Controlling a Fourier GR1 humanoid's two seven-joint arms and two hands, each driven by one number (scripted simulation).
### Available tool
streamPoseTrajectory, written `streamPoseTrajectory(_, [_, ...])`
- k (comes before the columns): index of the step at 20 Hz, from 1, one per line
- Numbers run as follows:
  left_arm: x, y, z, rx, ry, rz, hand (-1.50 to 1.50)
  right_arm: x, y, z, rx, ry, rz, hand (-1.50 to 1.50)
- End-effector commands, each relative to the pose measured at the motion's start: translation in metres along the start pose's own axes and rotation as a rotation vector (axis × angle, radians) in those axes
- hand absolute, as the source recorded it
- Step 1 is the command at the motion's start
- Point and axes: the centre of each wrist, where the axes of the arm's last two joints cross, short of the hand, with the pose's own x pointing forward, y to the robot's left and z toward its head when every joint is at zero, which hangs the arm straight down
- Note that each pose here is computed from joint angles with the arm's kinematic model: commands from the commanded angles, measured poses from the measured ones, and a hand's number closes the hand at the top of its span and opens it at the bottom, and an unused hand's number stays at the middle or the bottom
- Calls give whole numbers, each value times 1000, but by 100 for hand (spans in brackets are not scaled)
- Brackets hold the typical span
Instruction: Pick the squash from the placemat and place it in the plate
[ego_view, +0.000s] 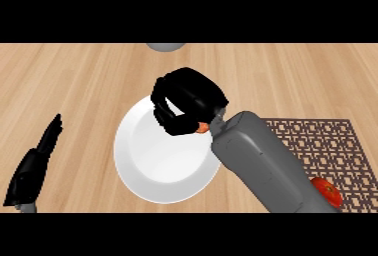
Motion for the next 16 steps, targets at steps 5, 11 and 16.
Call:
streamPoseTrajectory(5, [0, 4, 7, -13, -14, -9, 0, -5, 61, -14, 142, 52, -110, 150])
streamPoseTrajectory(11, [1, 6, -8, -15, -16, 4, 0, -8, 87, -19, 83, 243, -152, -150])
streamPoseTrajectory(16, [13, -11, -2, -18, -23, 14, 0, -20, 84, -19, -52, 166, -284, -150])
